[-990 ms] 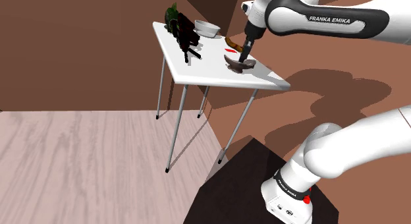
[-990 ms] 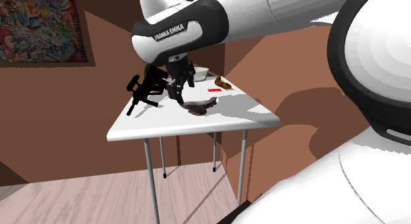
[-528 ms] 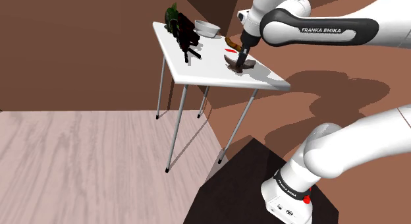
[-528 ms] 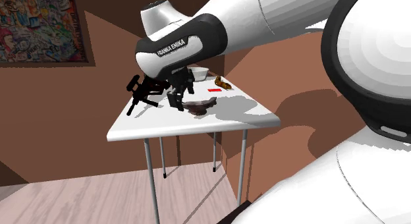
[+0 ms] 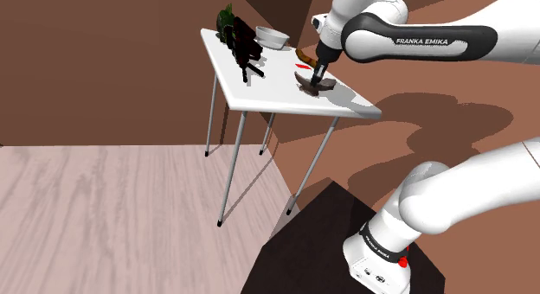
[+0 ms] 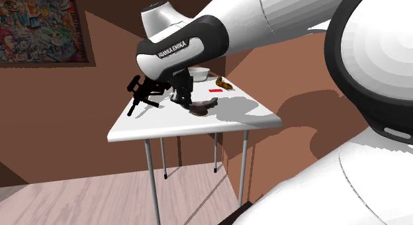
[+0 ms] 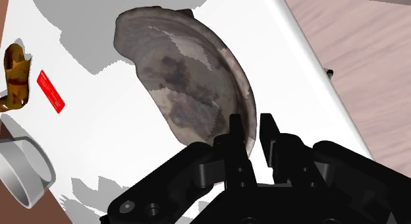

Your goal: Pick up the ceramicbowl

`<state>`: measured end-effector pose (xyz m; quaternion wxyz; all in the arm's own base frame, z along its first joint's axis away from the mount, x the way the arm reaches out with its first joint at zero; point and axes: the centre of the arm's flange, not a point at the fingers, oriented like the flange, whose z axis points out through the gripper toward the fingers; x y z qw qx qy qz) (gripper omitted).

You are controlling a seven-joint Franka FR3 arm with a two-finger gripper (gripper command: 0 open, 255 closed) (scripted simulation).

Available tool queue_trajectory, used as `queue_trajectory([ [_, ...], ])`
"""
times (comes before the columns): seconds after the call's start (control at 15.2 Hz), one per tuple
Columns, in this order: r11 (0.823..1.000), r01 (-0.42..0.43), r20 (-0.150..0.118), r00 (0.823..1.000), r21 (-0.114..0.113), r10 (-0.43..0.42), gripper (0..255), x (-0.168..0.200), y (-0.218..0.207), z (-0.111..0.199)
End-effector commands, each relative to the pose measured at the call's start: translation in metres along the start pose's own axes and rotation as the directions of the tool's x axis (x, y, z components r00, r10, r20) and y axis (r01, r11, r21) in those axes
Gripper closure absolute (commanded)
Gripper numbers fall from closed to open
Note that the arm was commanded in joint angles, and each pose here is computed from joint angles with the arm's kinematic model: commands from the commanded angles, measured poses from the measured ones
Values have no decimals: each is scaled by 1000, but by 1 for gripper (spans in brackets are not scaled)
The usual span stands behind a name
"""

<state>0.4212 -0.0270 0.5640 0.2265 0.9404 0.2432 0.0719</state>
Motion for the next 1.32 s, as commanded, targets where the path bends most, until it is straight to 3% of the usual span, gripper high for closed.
queue_trajectory([
  [0.0, 1000, 0, 1, 1000, 0, 0, 255, 0, 0, 0],
  [1.25, 1000, 0, 1, 1000, 0, 0, 255, 3, 37, -70],
])
